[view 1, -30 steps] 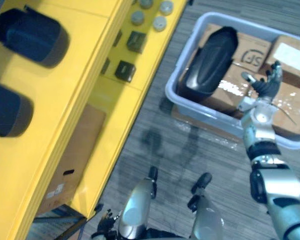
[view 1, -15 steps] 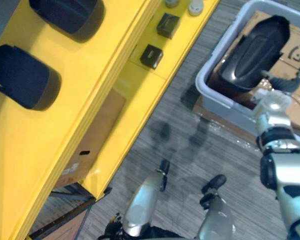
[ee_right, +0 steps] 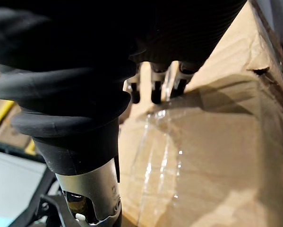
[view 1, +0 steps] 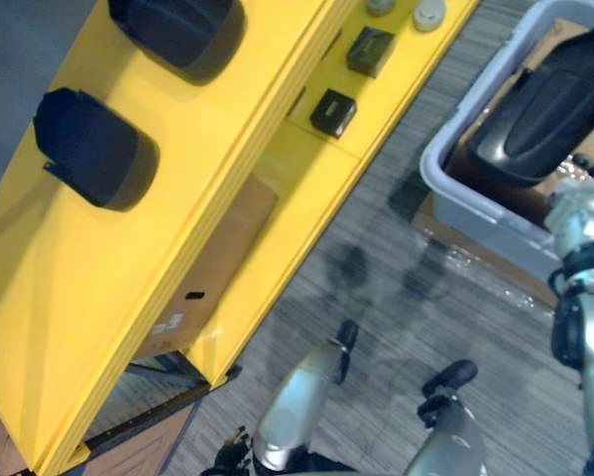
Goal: Walk over and take plastic housings, then place them on the shelf
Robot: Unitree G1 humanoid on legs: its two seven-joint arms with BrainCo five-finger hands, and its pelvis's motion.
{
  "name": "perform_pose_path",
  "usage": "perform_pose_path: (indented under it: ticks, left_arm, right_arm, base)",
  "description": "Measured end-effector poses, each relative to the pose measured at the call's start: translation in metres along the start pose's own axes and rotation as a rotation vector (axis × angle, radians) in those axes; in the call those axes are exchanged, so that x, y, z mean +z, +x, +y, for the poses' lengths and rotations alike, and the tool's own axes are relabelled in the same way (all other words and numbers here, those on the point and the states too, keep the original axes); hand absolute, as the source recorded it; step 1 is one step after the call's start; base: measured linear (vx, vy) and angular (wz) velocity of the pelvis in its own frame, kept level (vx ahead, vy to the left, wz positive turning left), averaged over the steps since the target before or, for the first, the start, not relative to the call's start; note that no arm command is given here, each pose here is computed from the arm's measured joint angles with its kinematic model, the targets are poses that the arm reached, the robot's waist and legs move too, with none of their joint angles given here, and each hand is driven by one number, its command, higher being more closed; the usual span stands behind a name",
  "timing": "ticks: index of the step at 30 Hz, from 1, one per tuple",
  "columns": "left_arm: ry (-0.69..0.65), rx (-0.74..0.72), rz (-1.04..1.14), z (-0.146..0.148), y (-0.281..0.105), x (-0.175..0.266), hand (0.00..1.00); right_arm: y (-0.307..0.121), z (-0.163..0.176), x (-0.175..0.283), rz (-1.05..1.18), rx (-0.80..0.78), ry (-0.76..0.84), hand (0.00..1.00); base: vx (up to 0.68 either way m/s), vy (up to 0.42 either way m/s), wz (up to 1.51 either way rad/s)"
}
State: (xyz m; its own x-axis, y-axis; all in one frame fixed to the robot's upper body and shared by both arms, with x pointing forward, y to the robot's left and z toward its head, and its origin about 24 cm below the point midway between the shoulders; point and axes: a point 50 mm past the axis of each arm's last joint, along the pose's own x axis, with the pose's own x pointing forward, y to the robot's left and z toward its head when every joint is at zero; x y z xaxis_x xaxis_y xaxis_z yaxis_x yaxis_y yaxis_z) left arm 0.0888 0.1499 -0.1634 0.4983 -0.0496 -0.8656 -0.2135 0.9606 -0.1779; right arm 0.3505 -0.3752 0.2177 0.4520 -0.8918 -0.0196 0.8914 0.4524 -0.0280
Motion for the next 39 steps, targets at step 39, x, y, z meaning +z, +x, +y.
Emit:
perform_pose_path:
  ticks: [39]
  left_arm:
    - [0.007,-0.056,0.010,0.005,-0.001,0.000,0.00]
  right_arm:
    - [-0.032,-0.005,0.098,-0.583,-0.395,0.129,0.00]
  base:
    - [-0.01,0.000,0.02]
